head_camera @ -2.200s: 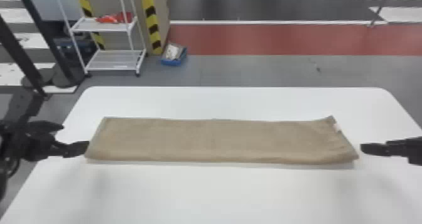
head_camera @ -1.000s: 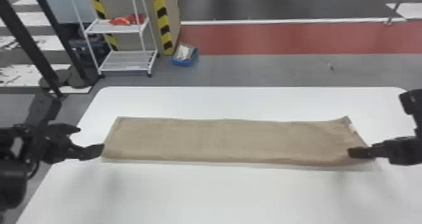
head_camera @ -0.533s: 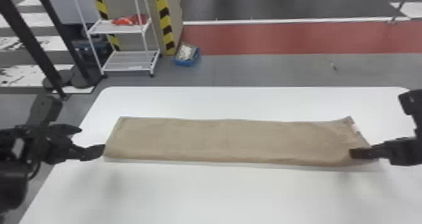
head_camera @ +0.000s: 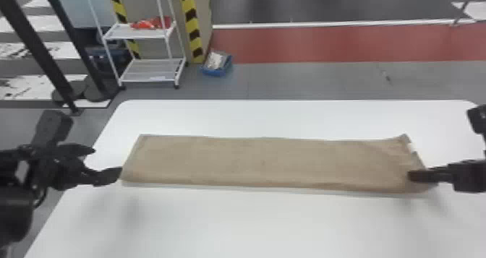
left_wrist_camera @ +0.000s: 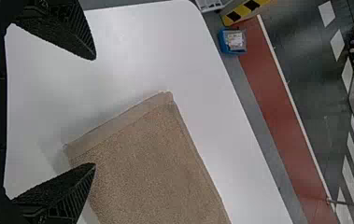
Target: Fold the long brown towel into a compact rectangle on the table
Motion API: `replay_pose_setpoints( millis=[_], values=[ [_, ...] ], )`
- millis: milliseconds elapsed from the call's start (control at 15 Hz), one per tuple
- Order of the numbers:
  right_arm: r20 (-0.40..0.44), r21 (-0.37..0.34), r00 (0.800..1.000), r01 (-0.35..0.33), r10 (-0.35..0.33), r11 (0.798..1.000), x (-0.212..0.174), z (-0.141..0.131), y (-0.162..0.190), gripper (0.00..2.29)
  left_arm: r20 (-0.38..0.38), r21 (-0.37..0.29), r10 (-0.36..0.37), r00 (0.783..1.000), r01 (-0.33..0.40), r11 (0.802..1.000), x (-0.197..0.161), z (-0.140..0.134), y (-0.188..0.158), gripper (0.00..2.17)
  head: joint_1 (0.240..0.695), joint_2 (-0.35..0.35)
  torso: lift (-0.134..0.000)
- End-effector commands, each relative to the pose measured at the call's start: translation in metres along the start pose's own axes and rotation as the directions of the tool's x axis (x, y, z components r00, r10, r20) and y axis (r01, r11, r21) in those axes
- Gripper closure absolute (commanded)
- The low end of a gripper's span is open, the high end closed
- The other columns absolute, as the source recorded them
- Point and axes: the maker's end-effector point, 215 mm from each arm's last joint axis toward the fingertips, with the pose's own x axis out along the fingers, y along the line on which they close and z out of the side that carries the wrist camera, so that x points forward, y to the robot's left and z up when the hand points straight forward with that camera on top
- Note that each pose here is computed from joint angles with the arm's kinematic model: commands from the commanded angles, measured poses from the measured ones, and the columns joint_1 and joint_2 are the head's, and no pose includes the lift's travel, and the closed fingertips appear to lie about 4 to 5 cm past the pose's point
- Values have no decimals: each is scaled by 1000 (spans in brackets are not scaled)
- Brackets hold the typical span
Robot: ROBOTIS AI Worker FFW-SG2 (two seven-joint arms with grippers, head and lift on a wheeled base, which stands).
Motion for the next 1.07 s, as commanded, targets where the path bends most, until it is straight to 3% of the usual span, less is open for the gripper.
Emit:
replay_pose_setpoints(
  millis=[0, 400, 1000],
  values=[
    [6, 18, 1000, -5, 5, 1000, -3, -11, -4, 768, -1, -5, 1, 1000, -1, 1000, -1, -2, 1, 70, 695, 94, -124],
    [66, 62, 998, -25, 20, 998, -23, -13, -16, 768, -2, -6, 3, 1000, -3, 1000, -1, -3, 2, 73, 695, 84, -124],
    [65, 38, 998, -15, 13, 999, -18, -4, -14, 768, -7, -2, -1, 1000, 1, 1000, -1, -5, 0, 80, 695, 74, -124]
  ],
)
